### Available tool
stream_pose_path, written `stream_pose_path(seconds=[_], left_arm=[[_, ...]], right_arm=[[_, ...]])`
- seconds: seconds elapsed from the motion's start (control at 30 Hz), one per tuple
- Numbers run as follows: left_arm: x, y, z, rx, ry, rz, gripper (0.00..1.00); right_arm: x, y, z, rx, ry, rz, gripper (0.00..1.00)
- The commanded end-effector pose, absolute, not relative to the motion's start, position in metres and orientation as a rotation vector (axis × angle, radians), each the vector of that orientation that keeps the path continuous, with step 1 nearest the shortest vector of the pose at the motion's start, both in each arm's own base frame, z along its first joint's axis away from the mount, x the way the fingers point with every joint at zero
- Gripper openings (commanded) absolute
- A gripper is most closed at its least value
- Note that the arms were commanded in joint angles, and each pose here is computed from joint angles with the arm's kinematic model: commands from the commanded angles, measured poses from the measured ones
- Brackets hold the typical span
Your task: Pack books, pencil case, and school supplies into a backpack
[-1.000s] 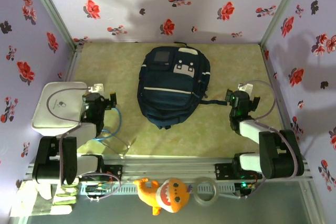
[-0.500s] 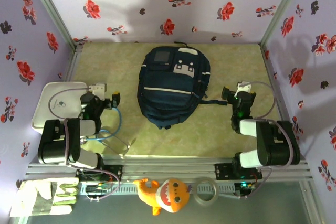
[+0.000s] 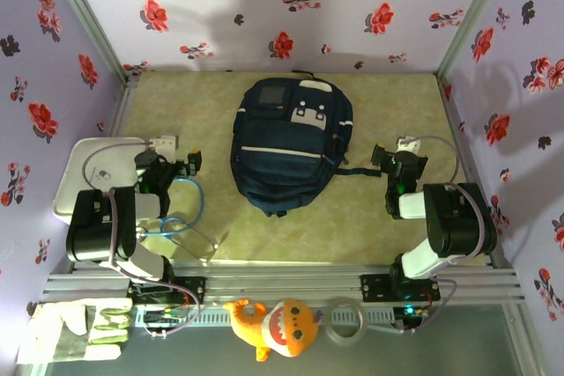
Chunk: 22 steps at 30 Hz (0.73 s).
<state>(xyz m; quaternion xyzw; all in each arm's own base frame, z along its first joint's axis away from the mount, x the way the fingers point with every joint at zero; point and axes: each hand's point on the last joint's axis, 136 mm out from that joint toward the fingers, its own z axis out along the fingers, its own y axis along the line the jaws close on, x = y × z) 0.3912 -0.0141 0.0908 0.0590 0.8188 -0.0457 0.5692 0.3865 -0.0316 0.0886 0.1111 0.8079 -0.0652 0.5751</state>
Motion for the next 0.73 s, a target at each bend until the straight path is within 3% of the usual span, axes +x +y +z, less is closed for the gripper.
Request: stream_pose_path(seconds=[0.0, 0.7], left_arm=[[0.396, -0.003, 0.095, 0.085, 1.905, -0.075, 1.00], [0.398, 0.006, 0.093, 0.023, 1.924, -0.014, 1.00]], right_arm=[[0.388, -0.040, 0.089, 0.318, 1.890, -0.181, 0.99], [0.388, -0.040, 0.089, 0.318, 1.893, -0.181, 0.99]])
